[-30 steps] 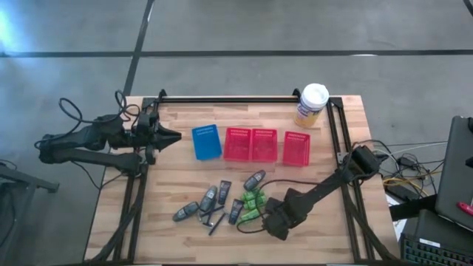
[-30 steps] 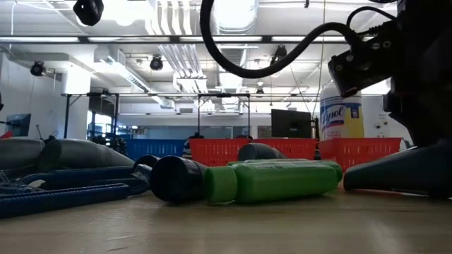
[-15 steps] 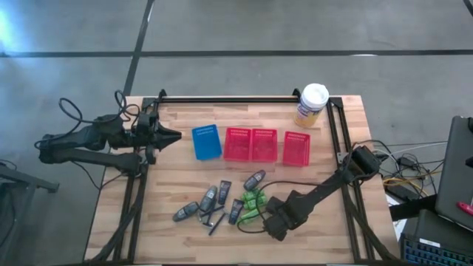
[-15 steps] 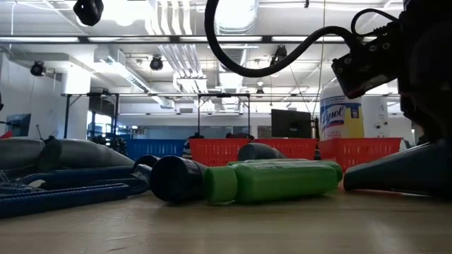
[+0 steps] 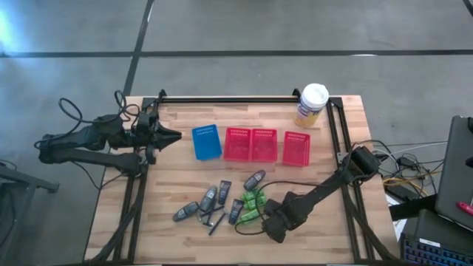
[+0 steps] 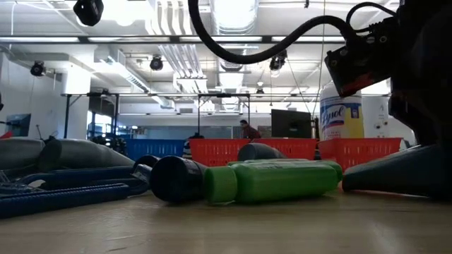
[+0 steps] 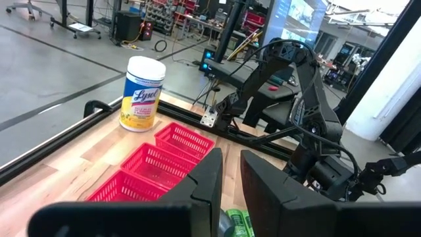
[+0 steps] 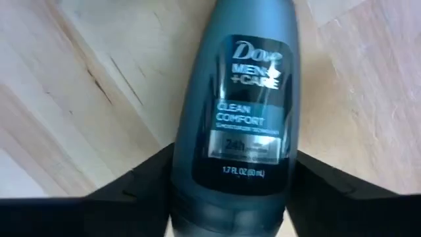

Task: Pick & Place Travel size toiletries
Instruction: Put the deodorant into the right red bin

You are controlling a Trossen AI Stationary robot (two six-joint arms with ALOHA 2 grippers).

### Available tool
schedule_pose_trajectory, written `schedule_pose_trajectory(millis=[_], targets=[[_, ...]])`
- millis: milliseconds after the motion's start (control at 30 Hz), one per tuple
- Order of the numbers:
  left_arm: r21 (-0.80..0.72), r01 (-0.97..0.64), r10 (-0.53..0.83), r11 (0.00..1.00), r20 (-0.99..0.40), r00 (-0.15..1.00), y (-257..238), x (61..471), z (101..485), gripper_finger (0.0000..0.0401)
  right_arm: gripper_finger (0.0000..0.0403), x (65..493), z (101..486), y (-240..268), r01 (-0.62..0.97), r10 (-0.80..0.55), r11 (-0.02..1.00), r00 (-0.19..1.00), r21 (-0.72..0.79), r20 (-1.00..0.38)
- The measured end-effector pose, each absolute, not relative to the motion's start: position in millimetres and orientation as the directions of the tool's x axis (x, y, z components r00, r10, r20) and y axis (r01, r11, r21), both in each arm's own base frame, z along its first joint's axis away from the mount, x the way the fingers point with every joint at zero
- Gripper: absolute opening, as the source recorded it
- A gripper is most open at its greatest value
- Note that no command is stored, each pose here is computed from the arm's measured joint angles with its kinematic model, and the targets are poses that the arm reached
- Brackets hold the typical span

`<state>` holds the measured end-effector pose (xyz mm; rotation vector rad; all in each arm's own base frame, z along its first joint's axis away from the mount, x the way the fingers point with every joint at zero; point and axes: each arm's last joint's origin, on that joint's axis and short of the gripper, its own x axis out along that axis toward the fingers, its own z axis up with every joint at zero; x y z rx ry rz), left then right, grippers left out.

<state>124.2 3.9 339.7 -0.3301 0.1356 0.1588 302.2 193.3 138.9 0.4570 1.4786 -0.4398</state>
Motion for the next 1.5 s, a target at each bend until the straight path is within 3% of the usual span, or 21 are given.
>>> schedule_pose_trajectory(millis=[167,367,467,600,800,1067,1300,1500], targets=[[-0.312,-0.177,0.133,0.933,-0.158,0.978,4,124,340,0.006,0.02,297,150,189,0.599,-0.022,0.801,0.049,0.012,-0.999],[-0.313,-0.177,0.133,0.933,-0.158,0.978,4,124,340,0.006,0.02,279,197,173,0.761,-0.11,0.649,0.109,0.011,-0.988],[-0.313,-0.177,0.133,0.933,-0.158,0.978,4,124,340,0.006,0.02,260,227,156,0.874,-0.192,0.486,0.115,0.007,-0.975],[-0.311,-0.177,0.133,0.934,-0.159,0.978,4,124,340,0.006,0.0201,234,259,125,0.984,-0.252,0.167,0.101,0.059,-0.962],[-0.31,-0.181,0.137,0.933,-0.158,0.978,4,124,340,0.006,0.0209,212,267,62,0.977,-0.263,-0.064,0.179,0.202,-0.948],[-0.313,-0.178,0.137,0.933,-0.149,0.979,4,125,341,0.006,0.021,197,226,-15,0.957,-0.203,-0.137,0.226,0.256,-0.953],[-0.311,-0.188,0.148,0.931,-0.149,0.978,4,124,341,0.006,0.0212,197,209,-29,0.966,-0.184,-0.102,0.215,0.236,-0.959],[-0.311,-0.19,0.15,0.931,-0.149,0.977,4,124,341,0.006,0.0221,206,192,-31,0.988,-0.175,-0.059,0.133,0.146,-0.976]])
